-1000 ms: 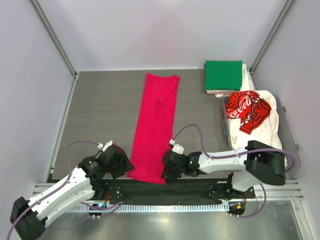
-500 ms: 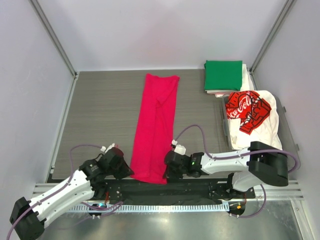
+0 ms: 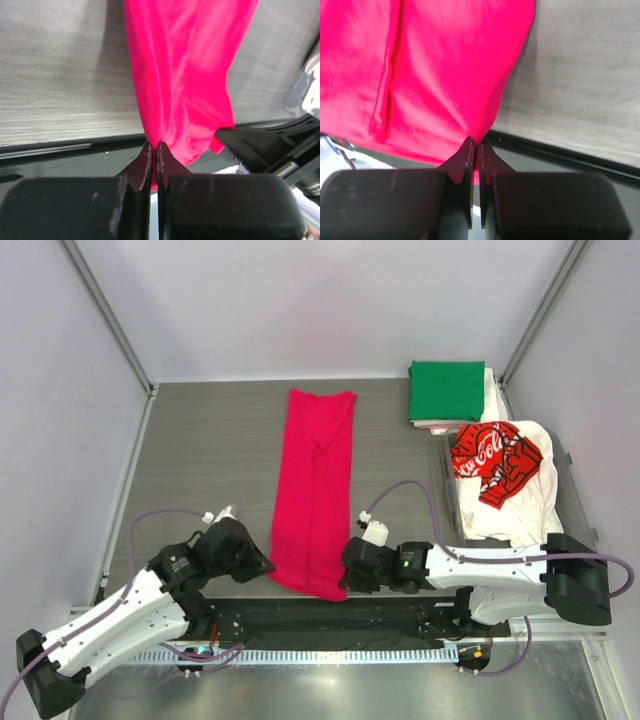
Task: Fold and stack the t-shirts
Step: Fold the tshirt
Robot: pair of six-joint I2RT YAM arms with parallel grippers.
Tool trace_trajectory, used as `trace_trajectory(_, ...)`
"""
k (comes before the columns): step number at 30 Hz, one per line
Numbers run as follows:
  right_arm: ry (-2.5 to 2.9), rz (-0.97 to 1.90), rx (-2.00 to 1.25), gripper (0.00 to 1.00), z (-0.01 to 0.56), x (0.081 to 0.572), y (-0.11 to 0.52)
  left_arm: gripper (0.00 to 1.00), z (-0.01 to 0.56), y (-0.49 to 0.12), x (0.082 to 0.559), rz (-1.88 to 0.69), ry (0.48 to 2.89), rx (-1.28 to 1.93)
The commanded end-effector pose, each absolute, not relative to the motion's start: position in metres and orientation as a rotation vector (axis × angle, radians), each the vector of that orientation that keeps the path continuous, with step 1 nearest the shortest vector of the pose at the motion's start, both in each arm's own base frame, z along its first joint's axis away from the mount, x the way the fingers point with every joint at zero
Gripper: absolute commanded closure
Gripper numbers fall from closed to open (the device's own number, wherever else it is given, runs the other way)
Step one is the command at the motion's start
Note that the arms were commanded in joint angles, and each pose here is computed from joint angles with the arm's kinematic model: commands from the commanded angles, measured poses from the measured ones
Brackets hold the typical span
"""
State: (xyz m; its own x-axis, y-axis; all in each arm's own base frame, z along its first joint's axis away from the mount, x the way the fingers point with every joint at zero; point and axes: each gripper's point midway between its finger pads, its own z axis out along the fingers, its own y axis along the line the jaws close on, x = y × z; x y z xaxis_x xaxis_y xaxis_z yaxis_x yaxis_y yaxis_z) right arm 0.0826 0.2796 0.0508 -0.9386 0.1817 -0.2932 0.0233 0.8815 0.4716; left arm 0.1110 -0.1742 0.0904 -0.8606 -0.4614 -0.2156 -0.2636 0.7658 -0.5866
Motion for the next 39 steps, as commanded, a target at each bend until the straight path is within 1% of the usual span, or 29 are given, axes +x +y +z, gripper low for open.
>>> trace_trajectory(1, 2.602, 0.624, 0.203, 0.99, 0.081, 0.123, 0.271, 1.0, 0.113, -0.17, 0.135, -0.679, 2.539, -0.517)
trace_trajectory(7, 2.539, 0.607, 0.202, 0.99, 0.111, 0.175, 0.262, 1.0, 0.149, -0.178, 0.17, -0.569, 2.465, -0.436)
trace_trajectory(11, 2.528, 0.582, 0.184, 0.99, 0.125, 0.207, 0.26, 1.0, 0.175, -0.182, 0.203, -0.496, 2.419, -0.415)
trace_trajectory(12, 2.519, 0.572, 0.208, 0.99, 0.13, 0.222, 0.259, 1.0, 0.184, -0.187, 0.214, -0.484, 2.415, -0.39)
trace_trajectory(15, 2.5, 0.563, 0.198, 0.99, 0.143, 0.247, 0.257, 1.0, 0.195, -0.19, 0.24, -0.468, 2.413, -0.384)
trace_trajectory(17, 2.518, 0.538, 0.2, 0.99, 0.139, 0.261, 0.255, 1.0, 0.198, -0.186, 0.259, -0.465, 2.405, -0.415)
trace_trajectory(18, 2.506, 0.551, 0.178, 0.99, 0.147, 0.269, 0.258, 1.0, 0.197, -0.187, 0.265, -0.472, 2.409, -0.418)
trace_trajectory(19, 2.522, 0.523, 0.202, 0.99, 0.139, 0.28, 0.251, 1.0, 0.193, -0.191, 0.274, -0.47, 2.431, -0.404)
trace_trajectory(21, 2.517, 0.531, 0.189, 0.99, 0.144, 0.295, 0.251, 1.0, 0.19, -0.186, 0.291, -0.461, 2.431, -0.437)
trace_trajectory(22, 2.544, 0.516, 0.203, 0.99, 0.134, 0.304, 0.249, 1.0, 0.184, -0.182, 0.302, -0.439, 2.444, -0.445)
trace_trajectory(27, 2.56, 0.507, 0.172, 0.99, 0.128, 0.339, 0.25, 1.0, 0.164, -0.18, 0.339, -0.441, 2.487, -0.482)
trace_trajectory(35, 2.606, 0.527, 0.172, 0.99, 0.109, 0.374, 0.251, 1.0, 0.132, -0.183, 0.393, -0.422, 2.555, -0.493)
trace_trajectory(37, 2.624, 0.525, 0.178, 0.99, 0.101, 0.379, 0.251, 1.0, 0.121, -0.181, 0.401, -0.404, 2.572, -0.504)
trace_trajectory(39, 2.638, 0.525, 0.188, 0.99, 0.094, 0.385, 0.252, 1.0, 0.109, -0.189, 0.407, -0.439, 2.612, -0.503)
